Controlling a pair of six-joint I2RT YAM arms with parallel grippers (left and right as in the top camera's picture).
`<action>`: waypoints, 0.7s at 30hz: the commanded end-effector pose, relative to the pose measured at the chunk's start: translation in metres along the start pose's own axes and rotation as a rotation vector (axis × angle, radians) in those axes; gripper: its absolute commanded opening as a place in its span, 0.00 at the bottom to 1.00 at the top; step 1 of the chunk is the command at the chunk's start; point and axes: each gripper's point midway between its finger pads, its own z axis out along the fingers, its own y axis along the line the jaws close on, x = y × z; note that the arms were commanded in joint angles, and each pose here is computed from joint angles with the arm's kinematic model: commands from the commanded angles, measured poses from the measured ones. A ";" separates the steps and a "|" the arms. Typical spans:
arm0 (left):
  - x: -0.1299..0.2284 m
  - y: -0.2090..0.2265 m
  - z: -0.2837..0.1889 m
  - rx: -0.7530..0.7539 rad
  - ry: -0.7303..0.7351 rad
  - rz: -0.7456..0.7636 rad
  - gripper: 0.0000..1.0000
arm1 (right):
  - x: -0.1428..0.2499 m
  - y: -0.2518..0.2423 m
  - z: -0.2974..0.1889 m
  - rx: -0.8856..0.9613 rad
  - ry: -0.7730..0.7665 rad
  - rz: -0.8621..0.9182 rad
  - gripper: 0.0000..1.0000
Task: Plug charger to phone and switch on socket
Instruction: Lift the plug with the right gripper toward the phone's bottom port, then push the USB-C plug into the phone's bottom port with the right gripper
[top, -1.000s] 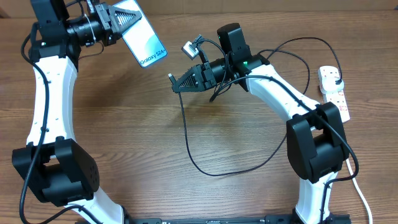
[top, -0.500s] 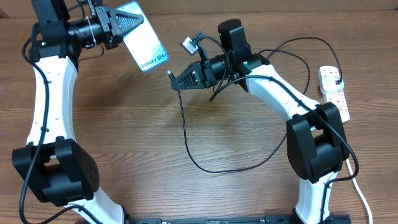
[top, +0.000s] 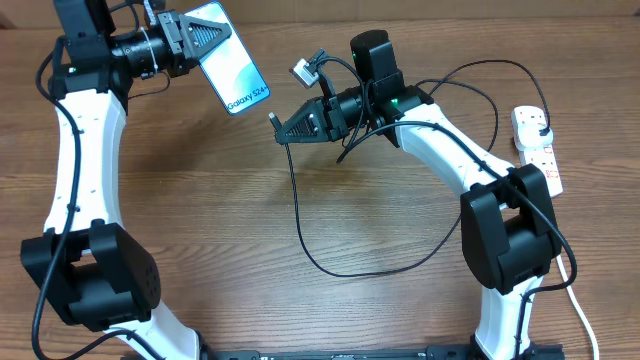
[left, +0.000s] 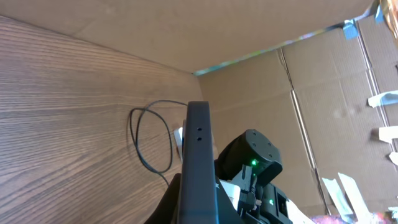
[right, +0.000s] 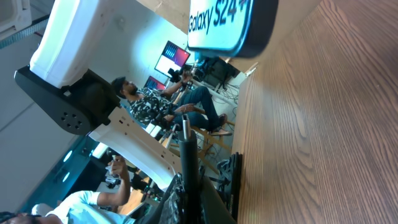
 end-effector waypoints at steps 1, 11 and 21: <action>0.006 -0.016 0.009 0.026 0.023 0.021 0.04 | -0.001 0.006 0.002 -0.033 0.016 -0.009 0.04; 0.012 -0.021 0.019 0.034 0.045 0.002 0.04 | -0.002 0.006 0.002 -0.032 0.016 -0.008 0.04; 0.015 -0.023 0.022 0.039 0.056 0.004 0.04 | -0.003 0.007 0.002 -0.032 0.016 -0.014 0.04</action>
